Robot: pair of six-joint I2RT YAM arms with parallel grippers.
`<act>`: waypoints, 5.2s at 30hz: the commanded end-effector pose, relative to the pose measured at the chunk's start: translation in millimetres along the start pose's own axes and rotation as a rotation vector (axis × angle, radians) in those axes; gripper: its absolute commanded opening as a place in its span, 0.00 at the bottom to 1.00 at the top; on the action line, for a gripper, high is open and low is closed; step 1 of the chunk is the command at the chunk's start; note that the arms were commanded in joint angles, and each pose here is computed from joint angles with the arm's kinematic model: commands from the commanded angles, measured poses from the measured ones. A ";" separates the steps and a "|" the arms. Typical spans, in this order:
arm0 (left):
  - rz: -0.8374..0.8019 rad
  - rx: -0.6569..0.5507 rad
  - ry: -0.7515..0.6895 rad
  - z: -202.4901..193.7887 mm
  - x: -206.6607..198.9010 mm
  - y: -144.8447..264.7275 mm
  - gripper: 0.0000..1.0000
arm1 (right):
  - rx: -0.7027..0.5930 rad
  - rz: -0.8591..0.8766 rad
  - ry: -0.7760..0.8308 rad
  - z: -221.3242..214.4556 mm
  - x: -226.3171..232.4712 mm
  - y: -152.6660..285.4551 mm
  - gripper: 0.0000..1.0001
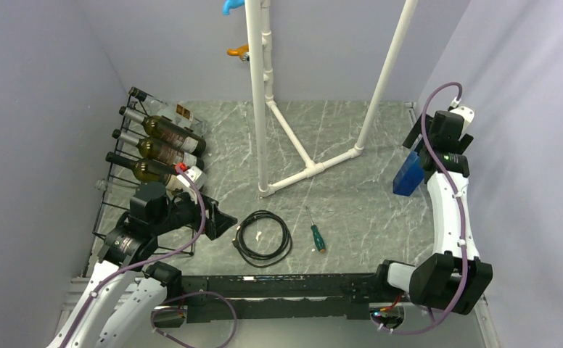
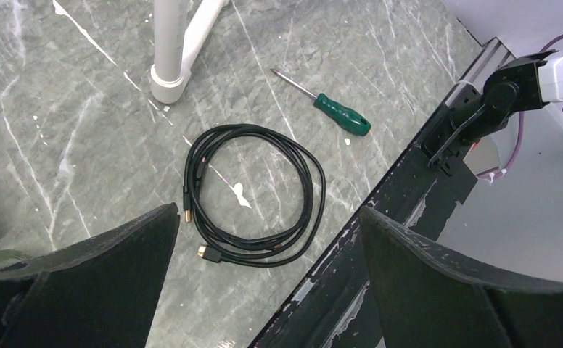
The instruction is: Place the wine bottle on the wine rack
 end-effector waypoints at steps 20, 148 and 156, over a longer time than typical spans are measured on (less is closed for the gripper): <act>0.004 -0.020 -0.025 8.4 0.8 -2.6 1.00 | -0.034 0.354 -0.065 -17.8 19.0 14.7 0.01; 0.598 -0.128 -0.133 63.0 -72.6 -10.0 0.00 | 0.388 1.531 -0.138 -77.0 143.3 247.4 1.00; 0.684 -0.233 0.057 69.2 -46.5 42.7 0.00 | 0.434 1.507 -0.151 -86.3 149.2 241.2 1.00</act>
Point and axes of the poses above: each gripper's point midway between its finger pads, its own y axis back along the fingers, its own x axis along the line the jaws close on, z = x × y, the point moved 10 cm from there along y, back along the fingers, and after that the axes turned 1 degree about -y, right-handed, at the moved point
